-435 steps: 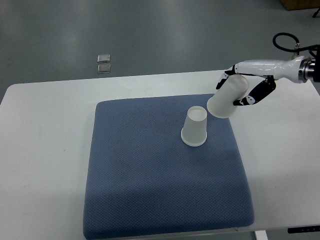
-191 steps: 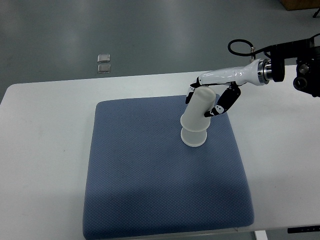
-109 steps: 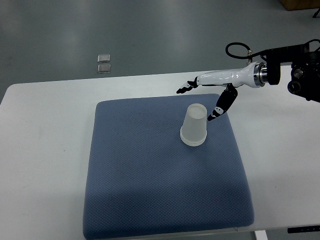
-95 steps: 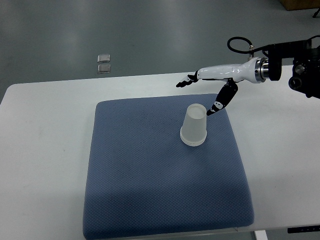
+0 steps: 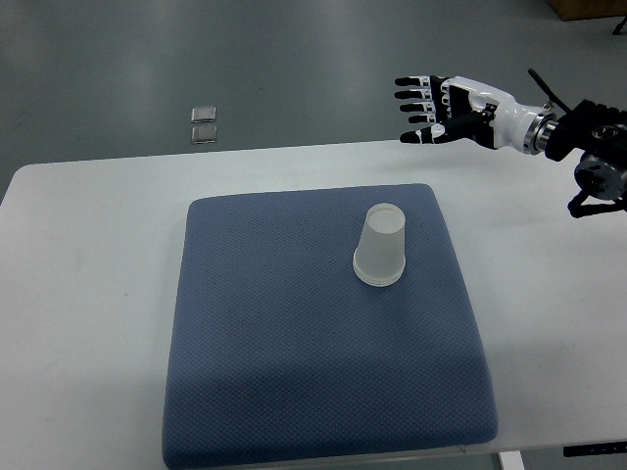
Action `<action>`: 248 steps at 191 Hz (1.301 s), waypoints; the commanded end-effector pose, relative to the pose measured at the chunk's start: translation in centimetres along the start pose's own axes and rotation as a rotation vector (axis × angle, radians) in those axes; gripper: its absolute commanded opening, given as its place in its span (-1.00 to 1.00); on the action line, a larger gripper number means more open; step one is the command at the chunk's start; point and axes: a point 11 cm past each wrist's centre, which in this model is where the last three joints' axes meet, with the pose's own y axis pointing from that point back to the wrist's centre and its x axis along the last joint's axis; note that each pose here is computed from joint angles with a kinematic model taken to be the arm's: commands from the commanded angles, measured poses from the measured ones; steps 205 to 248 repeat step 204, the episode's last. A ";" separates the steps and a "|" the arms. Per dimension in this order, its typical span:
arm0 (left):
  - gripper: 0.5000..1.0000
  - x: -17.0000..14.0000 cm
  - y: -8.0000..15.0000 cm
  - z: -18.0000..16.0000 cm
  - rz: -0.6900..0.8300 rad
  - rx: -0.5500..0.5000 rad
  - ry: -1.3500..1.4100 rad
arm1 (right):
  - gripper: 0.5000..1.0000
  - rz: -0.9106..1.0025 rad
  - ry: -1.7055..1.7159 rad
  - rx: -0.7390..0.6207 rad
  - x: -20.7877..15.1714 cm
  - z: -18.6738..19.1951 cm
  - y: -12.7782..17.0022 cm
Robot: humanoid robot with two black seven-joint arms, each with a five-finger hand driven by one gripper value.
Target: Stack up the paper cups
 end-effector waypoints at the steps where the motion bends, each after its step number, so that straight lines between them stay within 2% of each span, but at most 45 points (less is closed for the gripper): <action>1: 1.00 0.0 0.0 0.0 0.001 0.001 0.000 | 0.63 0.063 -0.230 -0.016 0.6 2.1 -0.6; 60: 1.00 0.0 0.0 0.0 -0.001 -0.001 0.000 | 0.65 0.030 -0.645 -0.048 -1.5 4.5 -1.7; 128: 1.00 0.0 0.0 0.0 -0.001 -0.001 0.000 | 0.69 0.038 -0.664 -0.090 -2.0 6.1 -2.4; 248: 1.00 0.0 0.0 0.0 0.001 0.001 0.000 | 0.70 -0.040 -0.650 -0.040 -2.4 5.2 -2.2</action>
